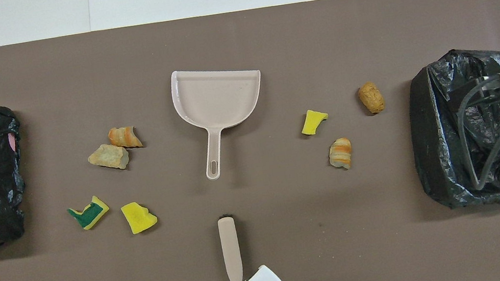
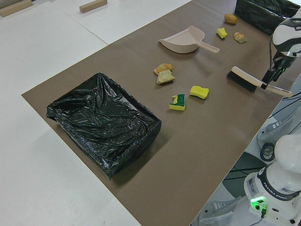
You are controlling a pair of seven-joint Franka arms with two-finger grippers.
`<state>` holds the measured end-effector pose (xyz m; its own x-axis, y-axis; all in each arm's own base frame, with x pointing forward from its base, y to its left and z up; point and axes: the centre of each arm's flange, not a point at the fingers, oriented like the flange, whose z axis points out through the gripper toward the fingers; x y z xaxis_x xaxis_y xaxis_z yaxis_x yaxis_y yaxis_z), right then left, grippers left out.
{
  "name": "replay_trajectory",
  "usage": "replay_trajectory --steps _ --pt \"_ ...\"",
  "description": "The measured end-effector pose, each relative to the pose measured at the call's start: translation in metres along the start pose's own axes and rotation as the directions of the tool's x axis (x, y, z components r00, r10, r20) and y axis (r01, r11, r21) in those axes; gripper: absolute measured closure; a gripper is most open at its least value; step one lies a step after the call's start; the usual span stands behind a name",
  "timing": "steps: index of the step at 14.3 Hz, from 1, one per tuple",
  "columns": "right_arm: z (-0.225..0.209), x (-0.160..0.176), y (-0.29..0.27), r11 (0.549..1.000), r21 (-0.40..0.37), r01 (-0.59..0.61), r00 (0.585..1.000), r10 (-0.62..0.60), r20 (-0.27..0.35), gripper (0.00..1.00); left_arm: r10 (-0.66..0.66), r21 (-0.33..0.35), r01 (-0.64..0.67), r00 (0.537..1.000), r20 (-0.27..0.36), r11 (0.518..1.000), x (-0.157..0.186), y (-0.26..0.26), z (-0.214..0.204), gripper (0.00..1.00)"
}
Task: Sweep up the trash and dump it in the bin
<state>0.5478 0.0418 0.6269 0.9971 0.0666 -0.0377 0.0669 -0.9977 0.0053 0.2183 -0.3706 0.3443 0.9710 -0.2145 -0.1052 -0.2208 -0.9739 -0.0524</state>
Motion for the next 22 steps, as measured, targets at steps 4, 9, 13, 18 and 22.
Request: replay_trajectory --steps 4,9,13,18,22 --pt "0.032 0.025 -0.037 0.998 0.001 0.059 0.998 -0.059 0.008 0.0 -0.004 0.014 0.004 1.0 0.011 1.0 -0.007 0.002 0.009 0.0" --pt "0.061 0.048 -0.074 0.999 0.005 0.034 0.999 -0.034 -0.02 0.0 -0.038 0.026 0.037 0.999 0.021 0.999 -0.009 -0.001 0.013 0.28" --pt "0.06 0.051 -0.081 0.999 0.035 0.032 0.999 -0.03 -0.041 0.0 -0.064 0.049 0.062 0.997 0.043 0.997 -0.01 -0.004 0.009 0.74" --pt "0.092 0.067 -0.123 0.998 0.057 0.001 0.999 0.002 -0.049 0.0 -0.079 0.05 0.077 0.996 0.048 0.996 -0.007 -0.006 0.003 0.74" --pt "0.118 0.08 -0.158 0.996 0.074 -0.039 0.996 0.045 -0.077 0.0 -0.13 0.075 0.124 0.988 0.084 0.989 0.007 -0.02 -0.014 0.74"
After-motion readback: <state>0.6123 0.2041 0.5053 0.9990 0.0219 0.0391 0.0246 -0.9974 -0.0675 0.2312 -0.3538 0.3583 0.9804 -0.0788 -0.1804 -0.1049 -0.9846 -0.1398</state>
